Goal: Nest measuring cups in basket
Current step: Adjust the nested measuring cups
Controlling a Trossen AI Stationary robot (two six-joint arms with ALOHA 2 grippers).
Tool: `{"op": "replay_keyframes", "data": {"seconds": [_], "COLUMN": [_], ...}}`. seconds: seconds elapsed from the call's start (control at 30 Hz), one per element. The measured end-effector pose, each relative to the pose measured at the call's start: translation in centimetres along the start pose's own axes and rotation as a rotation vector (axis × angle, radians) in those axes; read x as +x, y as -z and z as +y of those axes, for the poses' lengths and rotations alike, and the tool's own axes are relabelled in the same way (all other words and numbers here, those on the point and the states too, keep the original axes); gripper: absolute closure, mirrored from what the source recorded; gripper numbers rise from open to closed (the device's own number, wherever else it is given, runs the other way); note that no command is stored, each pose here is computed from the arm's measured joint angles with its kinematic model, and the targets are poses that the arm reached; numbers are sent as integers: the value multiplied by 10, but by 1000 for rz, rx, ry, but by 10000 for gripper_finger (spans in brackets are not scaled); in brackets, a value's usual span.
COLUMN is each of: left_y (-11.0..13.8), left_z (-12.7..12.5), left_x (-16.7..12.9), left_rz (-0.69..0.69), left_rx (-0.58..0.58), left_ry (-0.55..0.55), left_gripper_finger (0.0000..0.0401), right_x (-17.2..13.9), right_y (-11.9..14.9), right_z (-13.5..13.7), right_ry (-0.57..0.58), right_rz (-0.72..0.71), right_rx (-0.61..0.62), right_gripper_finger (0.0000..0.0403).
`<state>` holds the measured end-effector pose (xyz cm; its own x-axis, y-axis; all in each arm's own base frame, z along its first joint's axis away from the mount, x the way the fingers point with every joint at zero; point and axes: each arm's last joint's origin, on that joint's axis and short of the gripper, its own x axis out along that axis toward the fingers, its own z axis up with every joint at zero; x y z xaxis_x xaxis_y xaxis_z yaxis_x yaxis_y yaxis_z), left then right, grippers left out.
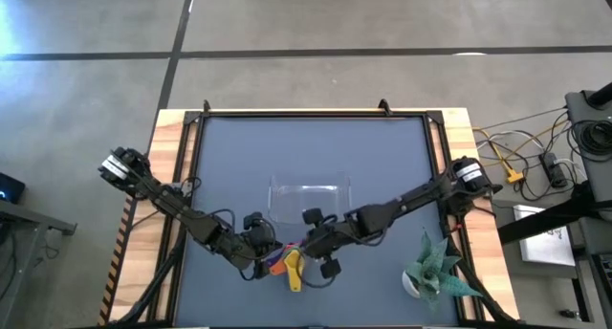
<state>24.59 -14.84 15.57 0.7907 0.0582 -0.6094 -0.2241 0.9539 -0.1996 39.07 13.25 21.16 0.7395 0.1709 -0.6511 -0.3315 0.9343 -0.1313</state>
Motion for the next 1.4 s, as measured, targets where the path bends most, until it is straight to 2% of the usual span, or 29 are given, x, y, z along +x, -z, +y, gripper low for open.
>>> {"op": "replay_keyframes", "data": {"seconds": [0.2,0.43,0.63,1.0,1.23,1.4], "left_y": [-3,-8,-11,-13,-16,-11], "left_z": [0,1,0,0,0,5], "left_x": [-3,-9,-14,-16,-21,-22], "left_rz": [-8,-33,-59,-73,-80,-30], "left_rx": [-6,-4,16,6,0,-17], "left_ry": [6,-6,-4,5,10,-29], "left_gripper_finger": [401,401,401,401,401,401], "right_x": [2,5,11,17,17,11], "right_y": [4,-1,17,48,49,45], "right_z": [-8,-3,-7,-18,-21,-22], "right_ry": [13,-107,-90,-31,-10,-7], "right_rz": [0,-179,-244,-176,-173,-188], "right_rx": [13,12,46,144,156,138], "right_gripper_finger": [360,360,360,360,360,360]}}
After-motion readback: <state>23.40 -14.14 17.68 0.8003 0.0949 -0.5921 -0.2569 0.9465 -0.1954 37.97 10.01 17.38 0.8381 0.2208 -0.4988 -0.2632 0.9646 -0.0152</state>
